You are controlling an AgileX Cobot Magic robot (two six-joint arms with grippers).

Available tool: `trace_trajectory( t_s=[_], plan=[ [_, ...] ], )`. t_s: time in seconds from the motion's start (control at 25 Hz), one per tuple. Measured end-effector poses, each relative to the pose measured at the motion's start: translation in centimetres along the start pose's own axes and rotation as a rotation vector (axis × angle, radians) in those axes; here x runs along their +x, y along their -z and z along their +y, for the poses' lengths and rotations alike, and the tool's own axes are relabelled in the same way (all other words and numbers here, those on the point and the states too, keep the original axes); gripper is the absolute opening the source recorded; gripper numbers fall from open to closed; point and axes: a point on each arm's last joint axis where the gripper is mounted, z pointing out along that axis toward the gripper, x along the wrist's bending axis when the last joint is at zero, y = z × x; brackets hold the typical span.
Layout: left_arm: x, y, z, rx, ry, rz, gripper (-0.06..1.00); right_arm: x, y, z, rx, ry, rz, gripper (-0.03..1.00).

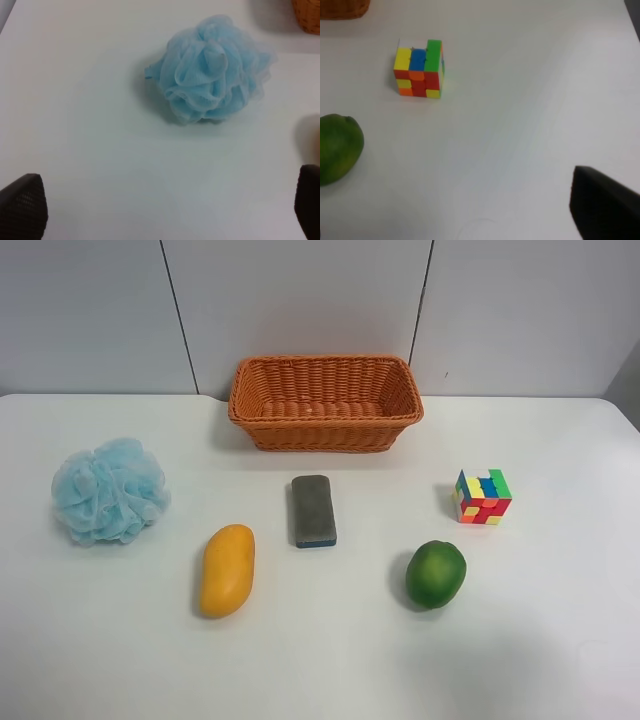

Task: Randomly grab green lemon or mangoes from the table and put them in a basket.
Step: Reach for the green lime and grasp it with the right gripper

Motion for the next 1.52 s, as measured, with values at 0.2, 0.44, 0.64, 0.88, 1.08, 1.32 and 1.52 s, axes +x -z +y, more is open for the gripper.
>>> trace_trajectory(
  t_s=[0.2,0.44,0.64,0.88,1.08,1.32,1.52],
  plan=[
    [0.0,0.0,0.0,0.0,0.0,0.0,0.99,0.0,0.0,0.0,0.0,0.0,0.0,0.99],
    [0.0,0.0,0.0,0.0,0.0,0.0,0.99,0.0,0.0,0.0,0.0,0.0,0.0,0.99],
    [0.0,0.0,0.0,0.0,0.0,0.0,0.99,0.0,0.0,0.0,0.0,0.0,0.0,0.99],
    [0.0,0.0,0.0,0.0,0.0,0.0,0.99,0.0,0.0,0.0,0.0,0.0,0.0,0.99],
    [0.0,0.0,0.0,0.0,0.0,0.0,0.99,0.0,0.0,0.0,0.0,0.0,0.0,0.99],
    [0.0,0.0,0.0,0.0,0.0,0.0,0.99,0.0,0.0,0.0,0.0,0.0,0.0,0.99],
    [0.0,0.0,0.0,0.0,0.0,0.0,0.99,0.0,0.0,0.0,0.0,0.0,0.0,0.99]
  ],
)
